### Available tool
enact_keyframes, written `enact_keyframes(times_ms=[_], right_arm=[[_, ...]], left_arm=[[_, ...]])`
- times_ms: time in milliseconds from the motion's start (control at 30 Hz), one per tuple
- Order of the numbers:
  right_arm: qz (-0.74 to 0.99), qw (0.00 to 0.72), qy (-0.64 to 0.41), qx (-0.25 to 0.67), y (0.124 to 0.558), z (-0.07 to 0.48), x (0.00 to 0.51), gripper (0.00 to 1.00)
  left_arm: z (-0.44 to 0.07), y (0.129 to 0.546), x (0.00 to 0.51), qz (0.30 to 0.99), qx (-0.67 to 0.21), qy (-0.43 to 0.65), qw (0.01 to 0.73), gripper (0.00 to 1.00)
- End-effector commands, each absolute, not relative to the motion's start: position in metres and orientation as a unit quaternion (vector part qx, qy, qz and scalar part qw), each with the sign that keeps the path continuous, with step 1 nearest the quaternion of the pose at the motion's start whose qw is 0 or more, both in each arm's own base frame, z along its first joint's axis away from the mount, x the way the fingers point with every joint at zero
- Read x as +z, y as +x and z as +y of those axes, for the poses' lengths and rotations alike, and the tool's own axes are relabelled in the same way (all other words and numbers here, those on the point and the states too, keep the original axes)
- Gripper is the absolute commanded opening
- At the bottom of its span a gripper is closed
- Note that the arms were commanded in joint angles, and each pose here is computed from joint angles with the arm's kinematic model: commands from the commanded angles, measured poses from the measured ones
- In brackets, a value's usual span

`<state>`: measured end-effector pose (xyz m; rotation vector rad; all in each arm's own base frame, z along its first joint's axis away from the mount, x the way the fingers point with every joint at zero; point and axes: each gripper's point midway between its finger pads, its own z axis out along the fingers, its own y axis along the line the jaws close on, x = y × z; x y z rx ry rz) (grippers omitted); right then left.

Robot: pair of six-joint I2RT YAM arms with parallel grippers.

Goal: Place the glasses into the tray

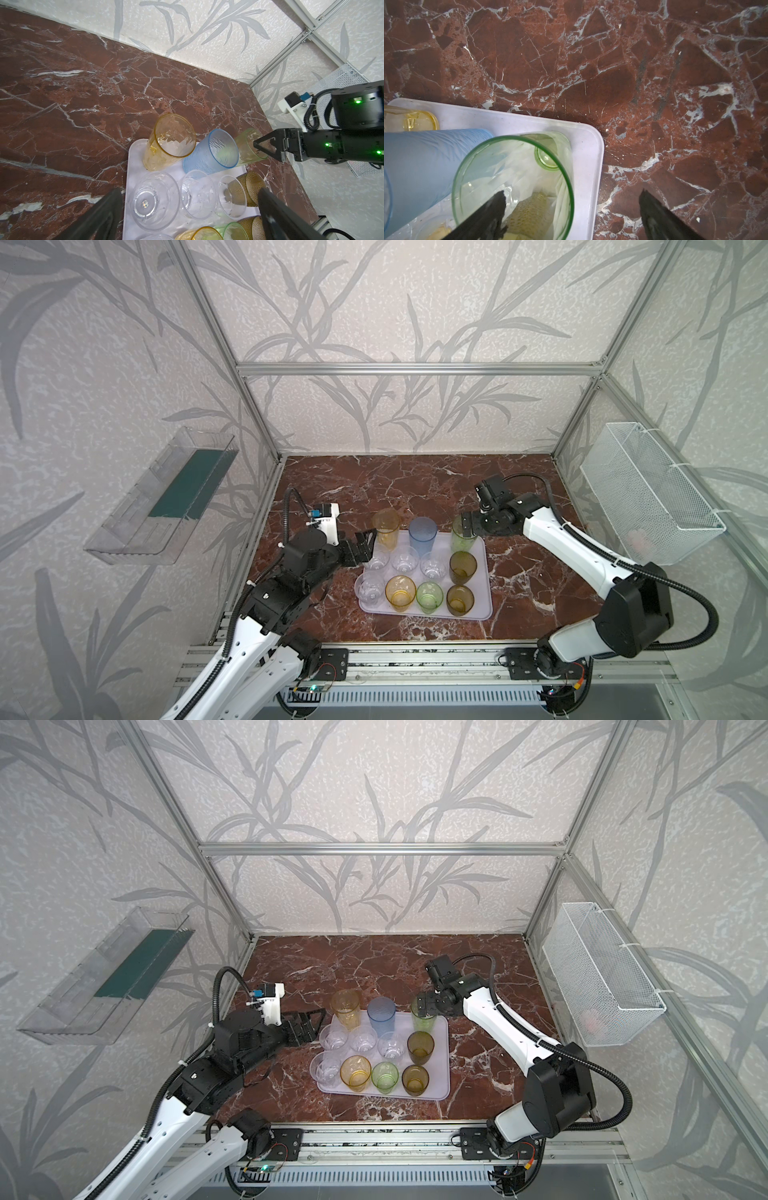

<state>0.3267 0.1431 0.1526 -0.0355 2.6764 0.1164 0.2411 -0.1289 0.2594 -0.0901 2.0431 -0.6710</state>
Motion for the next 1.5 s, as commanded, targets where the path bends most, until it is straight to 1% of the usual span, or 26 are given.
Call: enact_keyframes(times_ms=[0,133,233,367,567,733,800,867,967,1100,1167,1300,1367,1467], right_arm=[[0.965,0.259,-0.006,0.035,0.324,0.135,0.17,0.99],[0.953,0.3,0.002,0.035,0.327,0.129,0.181,0.99],[0.937,0.347,0.005,0.041,0.33,0.124,0.192,0.99],[0.911,0.409,0.02,0.051,0.334,0.111,0.202,0.99],[0.865,0.494,0.079,0.044,0.334,0.068,0.216,0.99],[0.812,0.576,0.095,0.013,0.338,0.043,0.22,0.99],[0.787,0.611,0.088,-0.008,0.339,0.035,0.218,0.99],[0.778,0.62,0.098,-0.024,0.335,0.023,0.213,0.99],[0.768,0.626,0.13,-0.029,0.328,0.004,0.201,0.99],[0.735,0.656,0.158,-0.064,0.315,-0.02,0.189,0.99],[0.733,0.656,0.163,-0.074,0.31,-0.027,0.181,0.99],[0.738,0.644,0.189,-0.078,0.306,-0.037,0.161,0.99],[0.747,0.632,0.187,-0.085,0.308,-0.038,0.149,0.99],[0.759,0.618,0.183,-0.089,0.314,-0.036,0.133,0.99]], left_arm=[[-0.118,0.246,0.255,0.839,-0.243,-0.056,0.484,0.99],[-0.107,0.256,0.256,0.834,-0.212,-0.076,0.504,0.99],[-0.093,0.268,0.253,0.83,-0.172,-0.105,0.519,0.99],[-0.062,0.279,0.249,0.819,-0.09,-0.154,0.546,0.99],[-0.011,0.287,0.247,0.78,0.04,-0.196,0.592,0.99],[0.029,0.294,0.216,0.747,0.082,-0.267,0.603,0.99],[0.039,0.3,0.205,0.735,0.097,-0.267,0.615,0.99],[0.042,0.304,0.197,0.728,0.122,-0.243,0.629,0.99],[0.054,0.299,0.185,0.722,0.157,-0.255,0.624,0.99],[0.064,0.294,0.179,0.701,0.186,-0.257,0.638,0.99],[0.066,0.295,0.175,0.7,0.192,-0.252,0.64,0.99],[0.075,0.301,0.157,0.717,0.226,-0.233,0.617,1.0],[0.08,0.303,0.149,0.713,0.221,-0.238,0.622,0.99],[0.077,0.311,0.144,0.705,0.186,-0.226,0.646,0.99]])
